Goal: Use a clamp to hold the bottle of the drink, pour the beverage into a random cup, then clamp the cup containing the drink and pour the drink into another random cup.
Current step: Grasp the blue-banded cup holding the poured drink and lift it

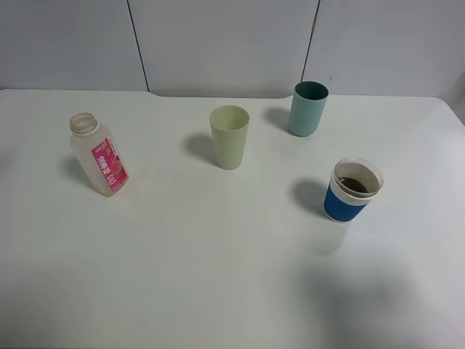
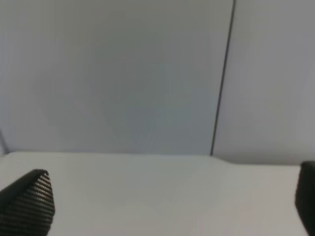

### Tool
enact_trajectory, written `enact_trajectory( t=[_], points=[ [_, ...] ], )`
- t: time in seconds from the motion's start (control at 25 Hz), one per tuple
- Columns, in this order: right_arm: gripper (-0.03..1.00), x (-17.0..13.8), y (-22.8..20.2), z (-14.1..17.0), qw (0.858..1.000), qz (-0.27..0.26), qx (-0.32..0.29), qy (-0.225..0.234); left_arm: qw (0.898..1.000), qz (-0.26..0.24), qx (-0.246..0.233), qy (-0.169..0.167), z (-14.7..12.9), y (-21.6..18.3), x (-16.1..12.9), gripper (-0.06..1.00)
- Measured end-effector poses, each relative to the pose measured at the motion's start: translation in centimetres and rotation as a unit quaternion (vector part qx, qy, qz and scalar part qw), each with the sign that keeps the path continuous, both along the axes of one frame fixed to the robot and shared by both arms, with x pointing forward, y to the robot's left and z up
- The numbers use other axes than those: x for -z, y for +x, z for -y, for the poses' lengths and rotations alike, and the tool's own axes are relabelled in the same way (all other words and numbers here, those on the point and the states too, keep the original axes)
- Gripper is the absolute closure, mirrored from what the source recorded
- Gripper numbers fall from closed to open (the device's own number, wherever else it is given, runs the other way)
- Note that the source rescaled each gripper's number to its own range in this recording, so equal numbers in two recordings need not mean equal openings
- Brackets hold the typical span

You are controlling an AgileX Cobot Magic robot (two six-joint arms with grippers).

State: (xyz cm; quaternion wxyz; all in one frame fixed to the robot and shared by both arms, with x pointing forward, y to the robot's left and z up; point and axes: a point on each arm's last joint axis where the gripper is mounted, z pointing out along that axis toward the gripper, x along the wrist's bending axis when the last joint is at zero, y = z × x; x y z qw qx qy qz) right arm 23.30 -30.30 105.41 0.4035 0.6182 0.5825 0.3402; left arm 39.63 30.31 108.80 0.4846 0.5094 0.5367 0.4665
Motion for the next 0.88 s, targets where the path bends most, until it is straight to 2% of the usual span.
enact_trajectory(
  t=[0.12,0.24,0.44,0.68,0.88],
  points=[
    [-0.03,0.0,0.0,0.0,1.000,0.000,0.000,0.000,1.000,-0.019,-0.014,0.003,-0.2,-2.9,-1.8,-0.05],
    [-0.03,0.0,0.0,0.0,1.000,0.000,0.000,0.000,0.998,-0.058,-0.029,0.001,-0.4,-6.1,-2.1,-0.05],
    [-0.03,0.0,0.0,0.0,1.000,0.000,0.000,0.000,0.991,-0.123,-0.047,-0.004,-0.7,-10.5,-0.9,-0.05],
    [-0.03,0.0,0.0,0.0,1.000,0.000,0.000,0.000,0.986,-0.159,-0.056,-0.016,-0.7,-14.5,0.5,-0.05],
    [-0.03,0.0,0.0,0.0,1.000,0.000,0.000,0.000,0.982,-0.179,-0.050,-0.031,-0.5,-16.3,1.5,-0.05]
  ],
)
